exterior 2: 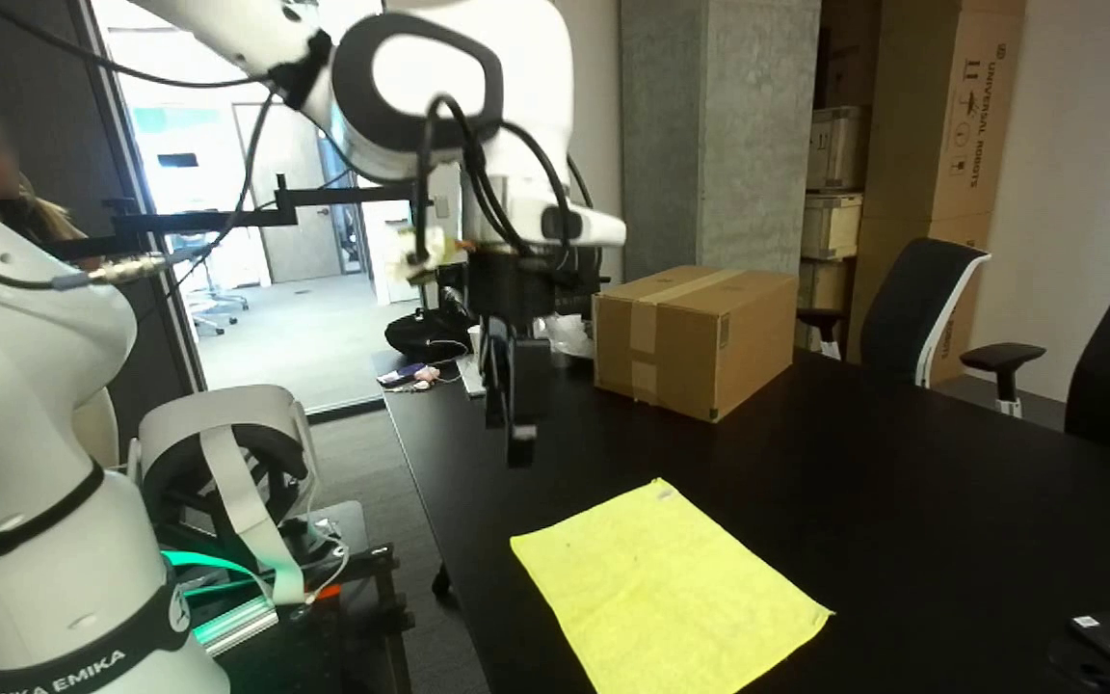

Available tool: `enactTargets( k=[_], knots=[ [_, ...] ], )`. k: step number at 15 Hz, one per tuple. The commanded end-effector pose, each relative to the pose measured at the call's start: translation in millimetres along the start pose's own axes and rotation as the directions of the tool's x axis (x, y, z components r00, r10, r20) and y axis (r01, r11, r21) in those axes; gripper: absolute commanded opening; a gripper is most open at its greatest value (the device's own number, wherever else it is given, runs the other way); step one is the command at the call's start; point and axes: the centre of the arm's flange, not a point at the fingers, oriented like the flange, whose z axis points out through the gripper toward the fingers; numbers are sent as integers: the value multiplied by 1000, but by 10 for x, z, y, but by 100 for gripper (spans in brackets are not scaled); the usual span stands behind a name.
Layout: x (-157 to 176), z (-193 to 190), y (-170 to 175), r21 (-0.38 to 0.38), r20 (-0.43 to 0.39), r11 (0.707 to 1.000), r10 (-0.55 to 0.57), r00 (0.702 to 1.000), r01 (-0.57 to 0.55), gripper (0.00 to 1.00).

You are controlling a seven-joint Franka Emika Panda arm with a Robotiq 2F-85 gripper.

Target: Fold the towel once on the table

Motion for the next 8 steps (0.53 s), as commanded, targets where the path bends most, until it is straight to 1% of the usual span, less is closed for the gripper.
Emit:
enactTargets(
  k=[1,4,6,8],
  knots=[
    [640,710,-125,-15,3,997,-82,997,82,100],
    [914,1240,-189,-6,28,995,-101,995,101,100],
    [1038,1518,-193,2,50,995,-102,994,102,100],
    [1175,1811,-185,4,54,996,-85,995,85,100]
  ],
)
